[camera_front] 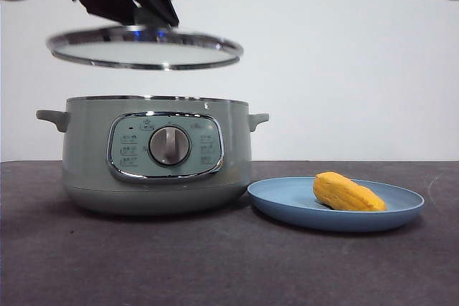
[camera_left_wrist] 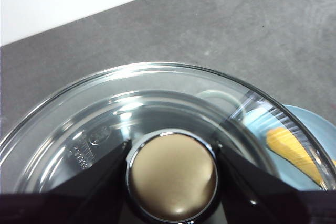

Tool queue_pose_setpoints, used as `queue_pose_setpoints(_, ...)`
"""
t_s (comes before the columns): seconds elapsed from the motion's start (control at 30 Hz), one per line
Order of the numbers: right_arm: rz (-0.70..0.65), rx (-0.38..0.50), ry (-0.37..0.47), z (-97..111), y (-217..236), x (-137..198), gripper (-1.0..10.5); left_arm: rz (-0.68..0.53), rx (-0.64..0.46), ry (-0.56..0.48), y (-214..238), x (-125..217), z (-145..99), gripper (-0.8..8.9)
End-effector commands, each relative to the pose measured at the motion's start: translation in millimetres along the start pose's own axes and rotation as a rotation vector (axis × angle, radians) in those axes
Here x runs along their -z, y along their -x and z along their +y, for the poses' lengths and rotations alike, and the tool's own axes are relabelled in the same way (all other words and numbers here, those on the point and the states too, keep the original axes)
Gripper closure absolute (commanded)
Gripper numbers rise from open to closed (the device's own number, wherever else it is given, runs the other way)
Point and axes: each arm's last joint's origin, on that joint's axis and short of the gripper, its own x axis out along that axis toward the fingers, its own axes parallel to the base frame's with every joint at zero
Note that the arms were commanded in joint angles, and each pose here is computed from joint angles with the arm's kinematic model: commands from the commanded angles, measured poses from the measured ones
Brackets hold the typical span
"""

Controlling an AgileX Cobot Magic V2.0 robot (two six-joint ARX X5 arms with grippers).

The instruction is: Take the corn out from the steamer,put the corn on the plate,close the lid

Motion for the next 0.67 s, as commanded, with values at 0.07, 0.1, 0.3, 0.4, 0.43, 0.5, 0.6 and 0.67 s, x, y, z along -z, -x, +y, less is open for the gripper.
queue_pose_setpoints(0.07,0.018,0.001,-0.011,0,0,3,4.1,-0.055,0.001,-0.051,-10,-6,2,8.22)
queue_pose_setpoints(0.1,0.023,0.002,-0.012,0,0,4,4.1,-0.053,0.000,-0.052,-13,-5,2,8.22)
queue_pose_setpoints(0.3,0.027,0.002,-0.012,0,0,4,4.1,-0.054,-0.004,-0.051,-32,0,6,8.22)
queue_pose_setpoints(0.4,0.027,0.003,-0.012,0,0,4,4.1,-0.042,-0.004,-0.049,-39,4,7,8.22)
queue_pose_setpoints(0.43,0.027,0.003,-0.012,0,0,4,4.1,-0.038,-0.004,-0.048,-41,5,7,8.22)
queue_pose_setpoints(0.5,0.027,0.003,-0.012,0,0,4,4.1,-0.028,-0.003,-0.046,-44,7,8,8.22)
queue_pose_setpoints(0.6,0.026,0.003,-0.011,0,0,4,4.1,-0.010,-0.004,-0.042,-48,10,8,8.22)
queue_pose_setpoints(0.67,0.026,0.003,-0.011,0,0,4,4.1,-0.001,-0.024,-0.041,-49,11,9,8.22)
